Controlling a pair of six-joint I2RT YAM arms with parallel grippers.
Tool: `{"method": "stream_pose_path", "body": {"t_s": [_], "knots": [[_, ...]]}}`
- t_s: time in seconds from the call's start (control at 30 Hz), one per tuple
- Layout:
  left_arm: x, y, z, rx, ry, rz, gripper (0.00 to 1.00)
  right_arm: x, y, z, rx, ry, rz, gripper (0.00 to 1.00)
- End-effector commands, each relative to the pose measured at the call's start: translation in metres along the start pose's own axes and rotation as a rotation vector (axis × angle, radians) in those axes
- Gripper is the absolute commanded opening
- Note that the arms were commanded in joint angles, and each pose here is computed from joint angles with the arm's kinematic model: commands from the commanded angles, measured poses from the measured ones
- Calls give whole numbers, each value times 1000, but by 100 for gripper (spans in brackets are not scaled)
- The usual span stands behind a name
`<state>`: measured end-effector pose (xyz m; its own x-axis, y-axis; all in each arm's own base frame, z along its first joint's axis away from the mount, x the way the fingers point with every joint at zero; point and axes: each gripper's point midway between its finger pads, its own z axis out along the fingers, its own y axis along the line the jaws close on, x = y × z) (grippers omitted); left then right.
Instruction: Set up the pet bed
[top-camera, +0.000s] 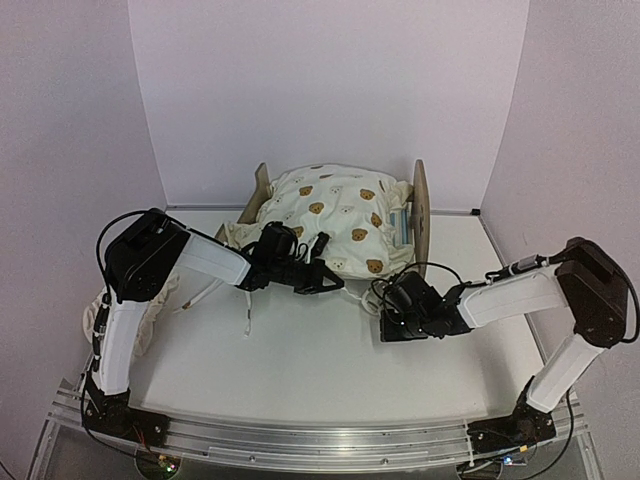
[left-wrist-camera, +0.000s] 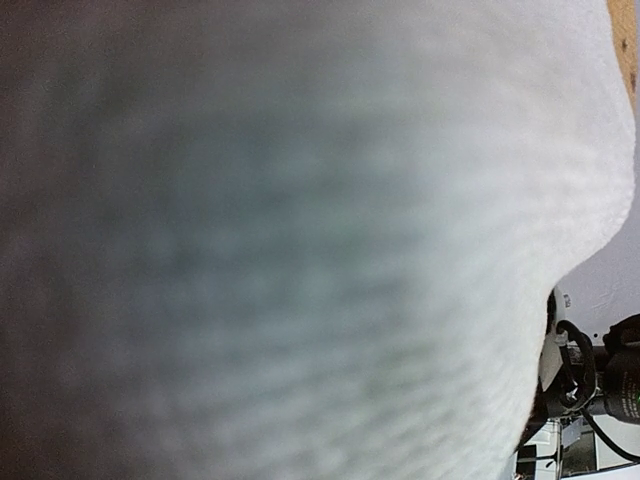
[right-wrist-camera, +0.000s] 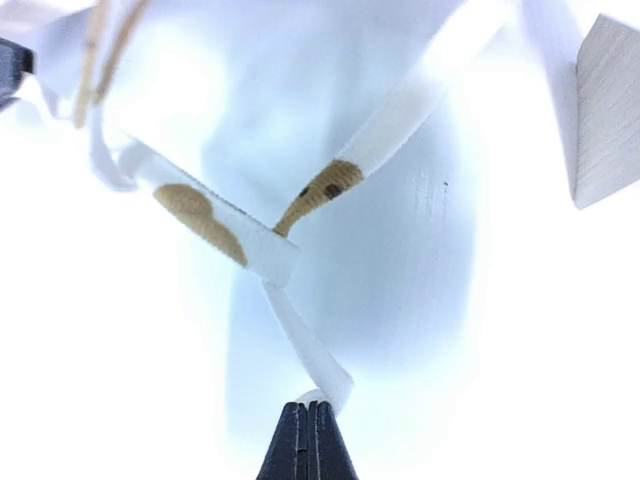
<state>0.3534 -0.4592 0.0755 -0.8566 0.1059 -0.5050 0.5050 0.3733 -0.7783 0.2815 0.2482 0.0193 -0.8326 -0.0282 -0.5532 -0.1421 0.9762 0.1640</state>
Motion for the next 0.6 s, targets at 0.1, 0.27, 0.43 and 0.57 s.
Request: {"method": "stream_pose_path", "body": {"t_s": [0.1,0.27,0.43,0.57], "knots": [[21,27,-11,-106,33,-96,0,-12,-18,-28,3,-31,22,0],[14,19,-21,-127,1,-77,0,-25,-43,-42,30,-53,62,0],[13,14,-30,-135,-15,-76,0,-43,-61,-62,54,-106,88,0],[16,13,-32,-134,-16,-82,0,-57,-79,-80,93,-152,105,0]]}}
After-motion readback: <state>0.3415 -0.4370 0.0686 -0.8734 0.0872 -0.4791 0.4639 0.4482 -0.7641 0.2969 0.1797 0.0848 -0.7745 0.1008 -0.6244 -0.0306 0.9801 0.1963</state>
